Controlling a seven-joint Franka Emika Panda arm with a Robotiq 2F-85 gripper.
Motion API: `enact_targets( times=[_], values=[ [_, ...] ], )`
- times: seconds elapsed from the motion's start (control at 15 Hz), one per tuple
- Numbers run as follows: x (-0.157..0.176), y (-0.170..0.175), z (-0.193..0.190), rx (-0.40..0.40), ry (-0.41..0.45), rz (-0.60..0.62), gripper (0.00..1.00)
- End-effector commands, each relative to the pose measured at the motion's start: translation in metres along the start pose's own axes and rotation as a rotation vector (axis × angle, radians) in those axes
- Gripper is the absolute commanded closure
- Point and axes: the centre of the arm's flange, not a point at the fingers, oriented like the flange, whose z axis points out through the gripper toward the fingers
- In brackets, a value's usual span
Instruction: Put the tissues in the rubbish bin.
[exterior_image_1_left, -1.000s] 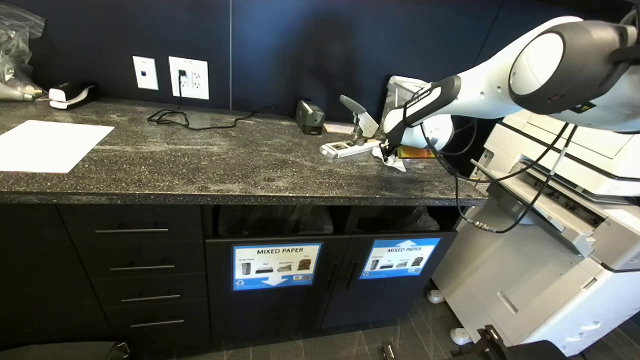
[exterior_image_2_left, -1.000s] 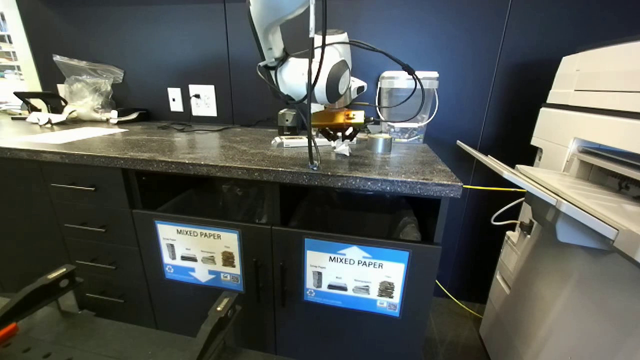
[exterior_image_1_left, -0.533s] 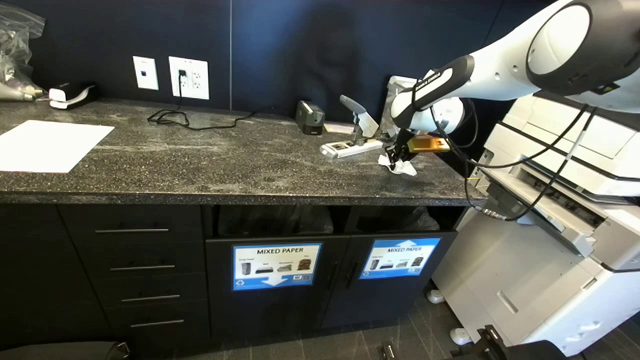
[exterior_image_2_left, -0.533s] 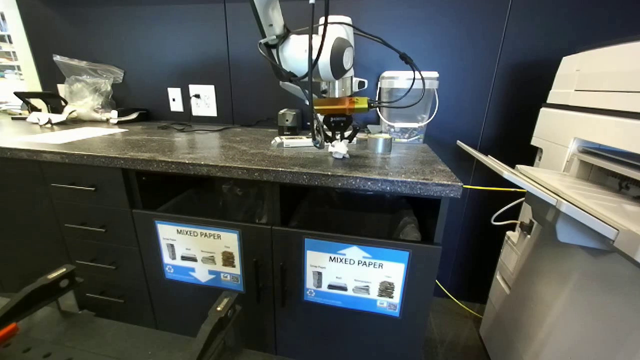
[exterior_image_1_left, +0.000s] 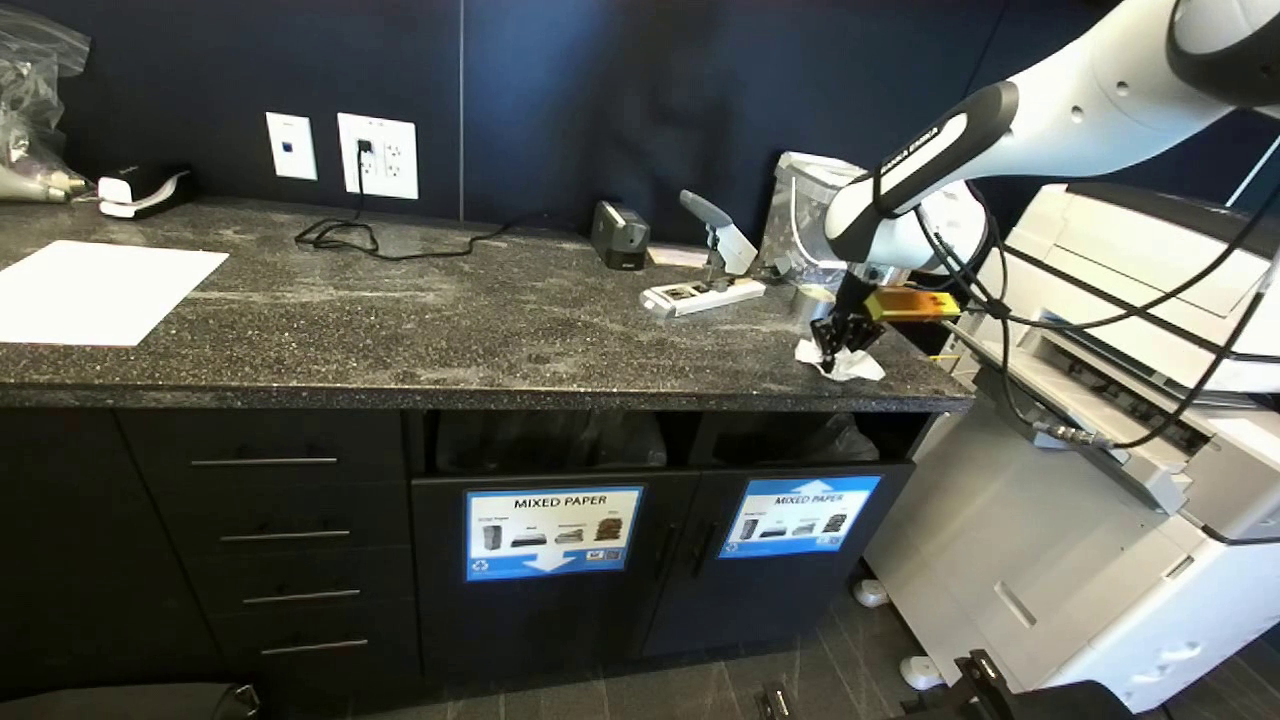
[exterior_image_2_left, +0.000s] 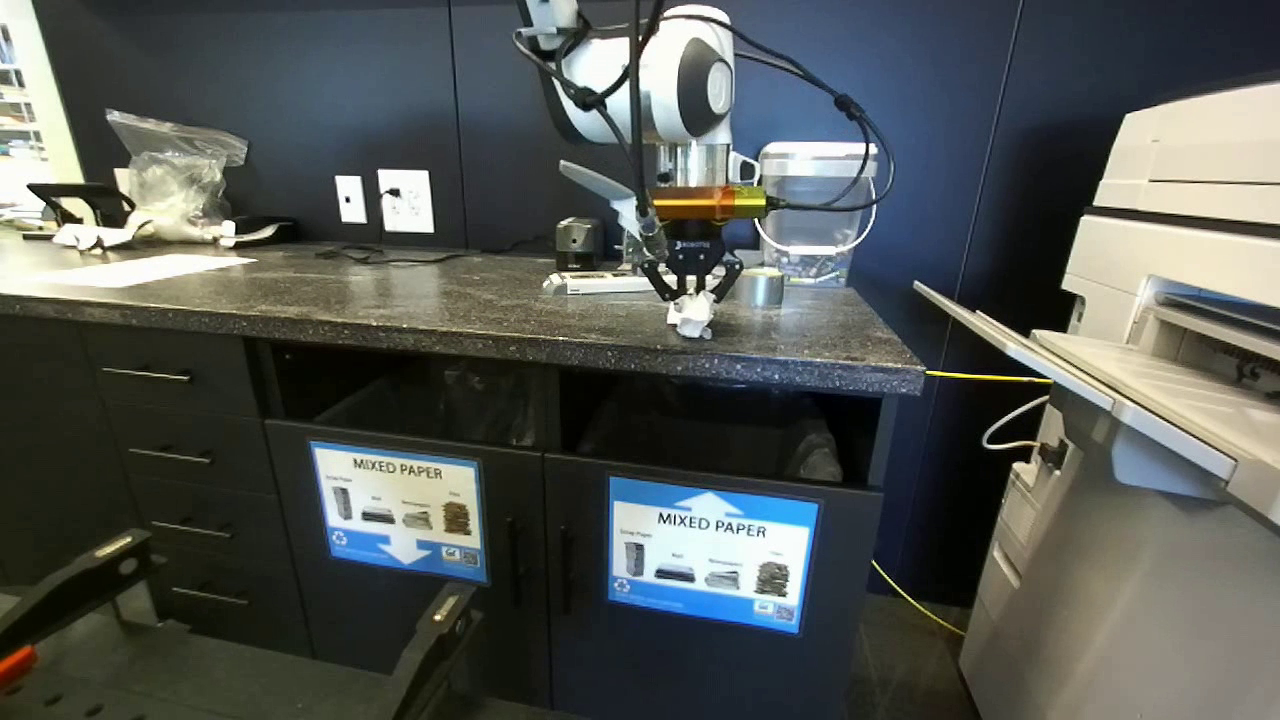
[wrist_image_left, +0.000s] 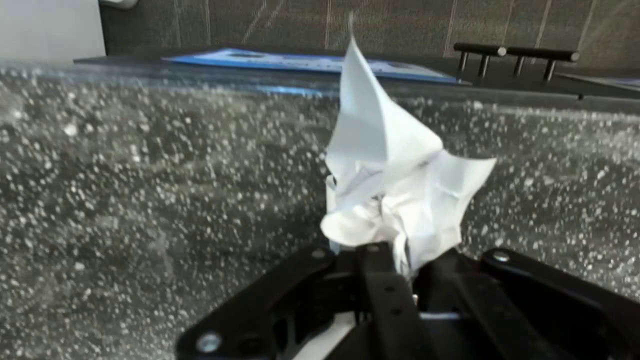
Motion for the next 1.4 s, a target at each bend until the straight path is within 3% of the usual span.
enact_targets(
  times=[0.0, 0.33, 0.87, 1.0, 1.33],
  values=[
    [-0.065, 0.003, 0.012, 0.025, -0.065, 0.007, 0.97],
    [-0.109, 0.007, 0.017, 0.056, -0.017, 0.048, 0.97],
    [-0.181, -0.013, 0.075, 0.106, 0.034, 0.054, 0.97],
    [-0.192, -0.021, 0.091, 0.123, 0.086, 0.070, 0.97],
    [-0.196, -0.036, 0.119, 0.171, 0.343, 0.158, 0.97]
  ],
)
